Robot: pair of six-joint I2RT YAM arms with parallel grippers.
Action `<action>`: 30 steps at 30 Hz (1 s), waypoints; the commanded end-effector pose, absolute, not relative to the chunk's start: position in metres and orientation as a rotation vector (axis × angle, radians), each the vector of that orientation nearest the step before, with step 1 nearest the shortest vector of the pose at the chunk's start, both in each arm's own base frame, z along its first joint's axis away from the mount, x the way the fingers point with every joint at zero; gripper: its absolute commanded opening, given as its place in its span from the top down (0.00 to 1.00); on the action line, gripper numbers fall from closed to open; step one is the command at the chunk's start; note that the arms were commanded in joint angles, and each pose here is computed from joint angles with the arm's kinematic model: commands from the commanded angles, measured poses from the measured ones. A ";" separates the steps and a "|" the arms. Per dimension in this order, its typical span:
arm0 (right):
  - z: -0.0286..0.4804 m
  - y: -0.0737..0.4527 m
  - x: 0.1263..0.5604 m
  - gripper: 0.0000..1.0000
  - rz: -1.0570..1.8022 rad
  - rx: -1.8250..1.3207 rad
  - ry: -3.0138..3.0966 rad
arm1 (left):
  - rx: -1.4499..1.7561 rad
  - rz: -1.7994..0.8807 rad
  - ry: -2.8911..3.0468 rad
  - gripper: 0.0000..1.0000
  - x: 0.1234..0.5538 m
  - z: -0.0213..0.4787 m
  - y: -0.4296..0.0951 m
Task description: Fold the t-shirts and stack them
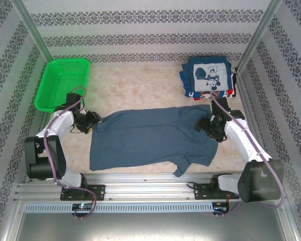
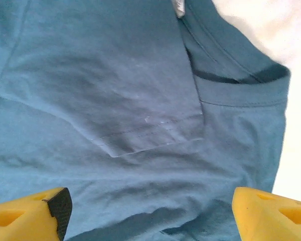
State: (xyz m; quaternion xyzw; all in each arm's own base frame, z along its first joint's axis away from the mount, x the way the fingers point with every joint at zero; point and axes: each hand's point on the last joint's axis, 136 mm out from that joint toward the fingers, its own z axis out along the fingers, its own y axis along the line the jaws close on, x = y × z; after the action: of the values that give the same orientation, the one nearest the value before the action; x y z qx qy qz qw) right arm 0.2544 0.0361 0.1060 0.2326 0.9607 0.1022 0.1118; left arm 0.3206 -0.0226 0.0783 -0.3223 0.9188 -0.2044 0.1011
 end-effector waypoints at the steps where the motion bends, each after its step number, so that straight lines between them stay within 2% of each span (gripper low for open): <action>1: 0.113 0.045 0.264 0.15 0.397 0.606 2.809 | -0.898 -0.640 2.755 0.46 0.319 0.065 -0.036; 6: 0.117 0.051 0.269 0.11 0.446 0.572 2.791 | -0.876 -0.691 2.705 0.50 0.327 0.050 -0.041; 12: 0.121 0.053 0.269 0.10 0.468 0.558 2.778 | -0.795 -0.590 2.749 0.53 0.324 0.040 -0.034; 21: 0.123 0.055 0.268 0.10 0.485 0.560 2.764 | -0.624 -0.530 2.734 0.48 0.316 0.043 -0.030; 30: 0.123 0.054 0.270 0.09 0.485 0.572 2.757 | -0.543 -0.619 2.631 0.50 0.333 0.042 -0.039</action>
State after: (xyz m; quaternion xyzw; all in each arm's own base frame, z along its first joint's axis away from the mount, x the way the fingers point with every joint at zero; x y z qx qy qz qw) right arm 0.2662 0.0550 0.1138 0.1958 0.9593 0.1579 0.1280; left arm 0.3164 -0.0347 0.0315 -0.2304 0.9395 -0.2087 0.1437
